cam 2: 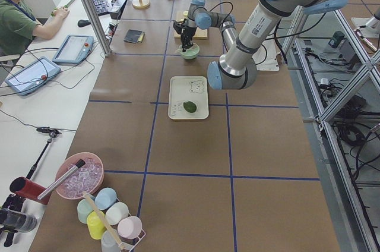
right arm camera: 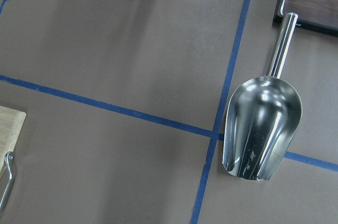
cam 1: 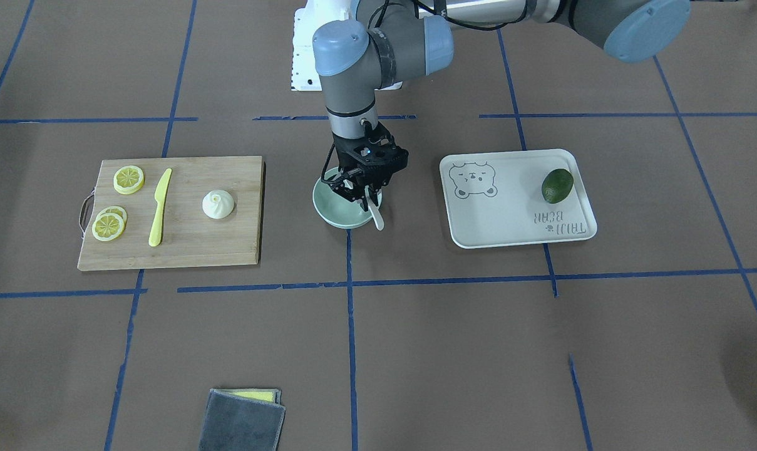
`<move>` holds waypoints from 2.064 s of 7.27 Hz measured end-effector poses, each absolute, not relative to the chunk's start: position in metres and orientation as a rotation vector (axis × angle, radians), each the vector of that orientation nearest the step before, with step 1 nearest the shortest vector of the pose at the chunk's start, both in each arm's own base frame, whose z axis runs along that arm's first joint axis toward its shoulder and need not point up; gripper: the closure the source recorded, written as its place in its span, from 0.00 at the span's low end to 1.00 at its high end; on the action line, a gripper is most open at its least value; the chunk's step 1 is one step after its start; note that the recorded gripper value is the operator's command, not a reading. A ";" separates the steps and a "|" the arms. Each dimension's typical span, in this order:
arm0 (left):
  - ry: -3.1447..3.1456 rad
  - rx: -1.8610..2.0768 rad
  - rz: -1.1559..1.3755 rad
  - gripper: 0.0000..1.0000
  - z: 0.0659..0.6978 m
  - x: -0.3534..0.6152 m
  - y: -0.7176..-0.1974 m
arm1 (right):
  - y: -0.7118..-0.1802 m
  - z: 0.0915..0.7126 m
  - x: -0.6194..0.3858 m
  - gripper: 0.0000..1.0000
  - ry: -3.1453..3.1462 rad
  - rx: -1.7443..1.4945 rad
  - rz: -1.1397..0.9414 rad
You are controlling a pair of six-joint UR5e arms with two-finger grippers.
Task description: Put spoon and bun in bowl
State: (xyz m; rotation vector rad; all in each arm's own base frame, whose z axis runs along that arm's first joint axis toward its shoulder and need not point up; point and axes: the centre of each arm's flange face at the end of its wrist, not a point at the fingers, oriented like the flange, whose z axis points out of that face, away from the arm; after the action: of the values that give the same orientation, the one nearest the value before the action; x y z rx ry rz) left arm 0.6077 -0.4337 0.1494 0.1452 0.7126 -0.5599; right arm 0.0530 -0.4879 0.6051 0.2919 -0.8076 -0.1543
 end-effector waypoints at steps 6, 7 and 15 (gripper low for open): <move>0.782 0.434 0.009 0.00 0.159 0.458 -0.426 | -0.503 0.571 0.037 0.00 -0.873 0.276 -0.077; 0.761 0.465 0.145 0.00 0.172 0.411 -0.457 | -0.509 0.554 0.025 0.00 -0.890 0.281 -0.082; 0.684 0.186 0.281 0.00 0.527 -0.005 -0.532 | -0.506 0.380 -0.164 0.00 -0.939 0.362 -0.286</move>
State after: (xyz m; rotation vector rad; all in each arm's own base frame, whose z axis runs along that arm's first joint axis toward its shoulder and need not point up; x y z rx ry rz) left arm -0.0047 -0.5318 0.5273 0.1863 0.6839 0.2808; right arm -0.1641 -0.5059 0.3804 0.3619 -0.9391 -0.2861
